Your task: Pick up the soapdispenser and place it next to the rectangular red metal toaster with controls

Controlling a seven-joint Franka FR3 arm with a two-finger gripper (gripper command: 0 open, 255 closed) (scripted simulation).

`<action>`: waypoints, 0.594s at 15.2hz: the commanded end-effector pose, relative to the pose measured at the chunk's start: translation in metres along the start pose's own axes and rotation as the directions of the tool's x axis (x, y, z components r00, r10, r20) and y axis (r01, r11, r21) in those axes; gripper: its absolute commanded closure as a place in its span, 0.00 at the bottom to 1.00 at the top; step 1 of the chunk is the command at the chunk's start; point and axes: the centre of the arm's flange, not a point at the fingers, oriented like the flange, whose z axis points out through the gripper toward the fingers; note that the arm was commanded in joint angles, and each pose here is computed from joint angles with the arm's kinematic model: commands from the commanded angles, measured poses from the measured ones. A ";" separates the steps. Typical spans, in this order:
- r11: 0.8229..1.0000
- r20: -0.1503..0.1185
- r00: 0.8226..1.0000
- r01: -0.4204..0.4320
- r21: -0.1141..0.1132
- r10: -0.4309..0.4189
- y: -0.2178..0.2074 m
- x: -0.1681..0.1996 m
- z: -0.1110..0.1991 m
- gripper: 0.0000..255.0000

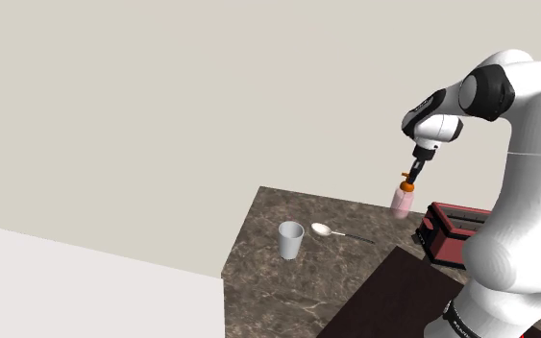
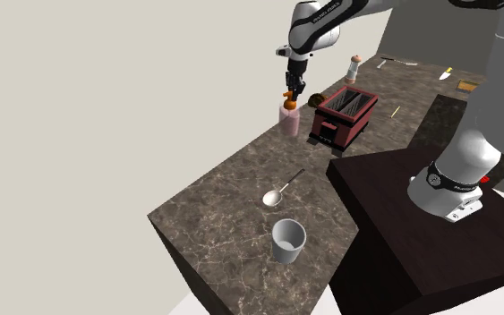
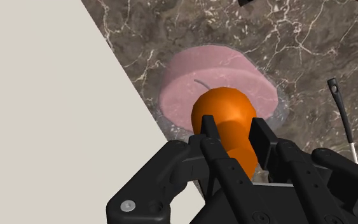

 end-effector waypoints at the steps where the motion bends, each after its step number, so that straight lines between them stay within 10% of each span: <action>1: 1.000 0.000 1.000 0.000 -0.001 0.000 0.001 -0.001 0.011 1.00; 9: 1.000 0.000 1.000 0.000 -0.001 0.000 0.001 -0.001 0.053 1.00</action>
